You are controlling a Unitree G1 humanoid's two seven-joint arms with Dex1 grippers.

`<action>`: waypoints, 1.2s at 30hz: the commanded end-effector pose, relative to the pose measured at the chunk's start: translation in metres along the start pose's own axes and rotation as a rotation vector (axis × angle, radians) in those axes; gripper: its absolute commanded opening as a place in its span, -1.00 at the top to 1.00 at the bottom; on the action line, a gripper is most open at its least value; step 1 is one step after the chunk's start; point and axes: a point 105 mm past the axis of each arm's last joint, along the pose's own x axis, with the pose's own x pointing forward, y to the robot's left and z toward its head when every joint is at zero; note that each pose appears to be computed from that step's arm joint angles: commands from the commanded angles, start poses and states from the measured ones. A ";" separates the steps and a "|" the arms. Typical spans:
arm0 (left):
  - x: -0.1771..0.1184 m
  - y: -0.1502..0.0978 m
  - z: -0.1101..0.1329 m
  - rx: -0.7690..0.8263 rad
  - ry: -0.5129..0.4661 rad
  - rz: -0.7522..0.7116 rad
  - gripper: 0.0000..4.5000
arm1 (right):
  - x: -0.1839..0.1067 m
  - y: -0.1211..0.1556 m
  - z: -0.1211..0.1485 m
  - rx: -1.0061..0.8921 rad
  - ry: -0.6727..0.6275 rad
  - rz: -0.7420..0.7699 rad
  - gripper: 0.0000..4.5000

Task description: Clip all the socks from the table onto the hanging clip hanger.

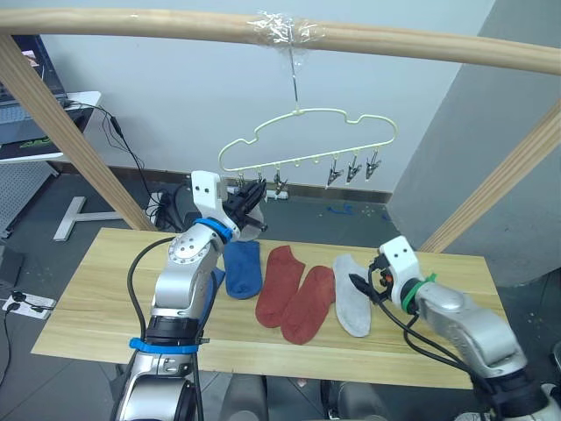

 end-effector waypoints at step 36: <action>-0.013 0.009 0.027 -0.830 0.074 -0.250 1.00 | -0.028 0.077 0.093 0.136 -0.285 0.554 0.99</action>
